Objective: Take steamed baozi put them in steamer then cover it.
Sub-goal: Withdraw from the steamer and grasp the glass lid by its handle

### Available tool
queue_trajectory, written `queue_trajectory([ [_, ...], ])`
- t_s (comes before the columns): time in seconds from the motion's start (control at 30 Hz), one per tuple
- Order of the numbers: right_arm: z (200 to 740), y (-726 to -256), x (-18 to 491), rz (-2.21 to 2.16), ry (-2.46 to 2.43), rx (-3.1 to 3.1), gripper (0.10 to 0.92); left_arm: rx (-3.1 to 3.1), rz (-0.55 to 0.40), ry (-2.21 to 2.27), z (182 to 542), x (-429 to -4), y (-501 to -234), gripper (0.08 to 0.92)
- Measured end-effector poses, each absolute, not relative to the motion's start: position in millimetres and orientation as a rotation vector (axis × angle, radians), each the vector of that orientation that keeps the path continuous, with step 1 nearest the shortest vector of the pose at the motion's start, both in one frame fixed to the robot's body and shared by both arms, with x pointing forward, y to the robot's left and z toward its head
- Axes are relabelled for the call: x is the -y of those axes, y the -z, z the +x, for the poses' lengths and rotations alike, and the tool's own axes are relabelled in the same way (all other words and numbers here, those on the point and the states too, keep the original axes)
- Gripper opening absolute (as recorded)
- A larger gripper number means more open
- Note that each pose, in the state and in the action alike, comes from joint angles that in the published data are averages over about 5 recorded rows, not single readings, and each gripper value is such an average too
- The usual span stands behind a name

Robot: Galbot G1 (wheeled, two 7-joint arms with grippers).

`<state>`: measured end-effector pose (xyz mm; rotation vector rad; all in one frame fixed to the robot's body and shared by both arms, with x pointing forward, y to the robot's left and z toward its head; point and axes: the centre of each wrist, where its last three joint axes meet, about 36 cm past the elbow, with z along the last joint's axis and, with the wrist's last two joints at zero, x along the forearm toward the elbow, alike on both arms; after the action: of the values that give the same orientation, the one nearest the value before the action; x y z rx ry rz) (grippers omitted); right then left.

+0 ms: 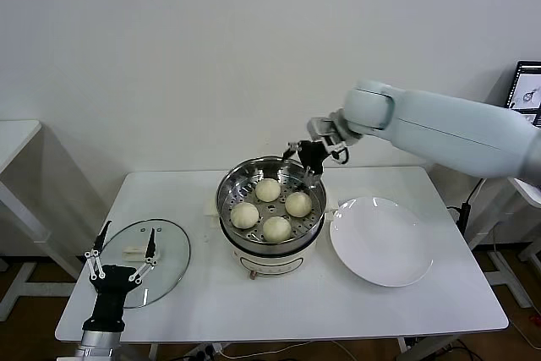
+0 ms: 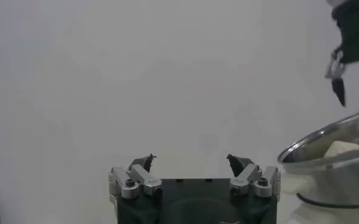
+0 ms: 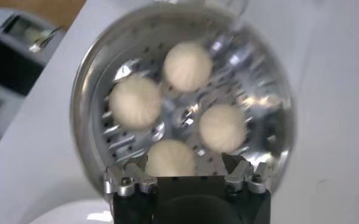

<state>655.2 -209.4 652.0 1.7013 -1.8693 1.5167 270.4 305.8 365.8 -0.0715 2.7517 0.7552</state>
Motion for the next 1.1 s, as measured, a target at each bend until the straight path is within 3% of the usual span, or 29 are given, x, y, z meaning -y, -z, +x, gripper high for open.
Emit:
queue_trajectory([
  [0.5,595.1,-541.3,301.6,0.954,-0.903,3.171,0.823,-2.698,-0.189,-1.045,281.5,-314.7,-371.7,0.823],
  [0.77,551.5,-454.3,329.7,0.523,-0.525,3.365,0.823,-2.634,-0.142,-1.276,279.0,-330.1,-365.7,0.823],
  [1.1,462.5,-345.9,341.4,0.179,-0.195,3.344,0.823,-2.536,-0.009,-1.680,274.3,-353.9,-341.6,0.823],
])
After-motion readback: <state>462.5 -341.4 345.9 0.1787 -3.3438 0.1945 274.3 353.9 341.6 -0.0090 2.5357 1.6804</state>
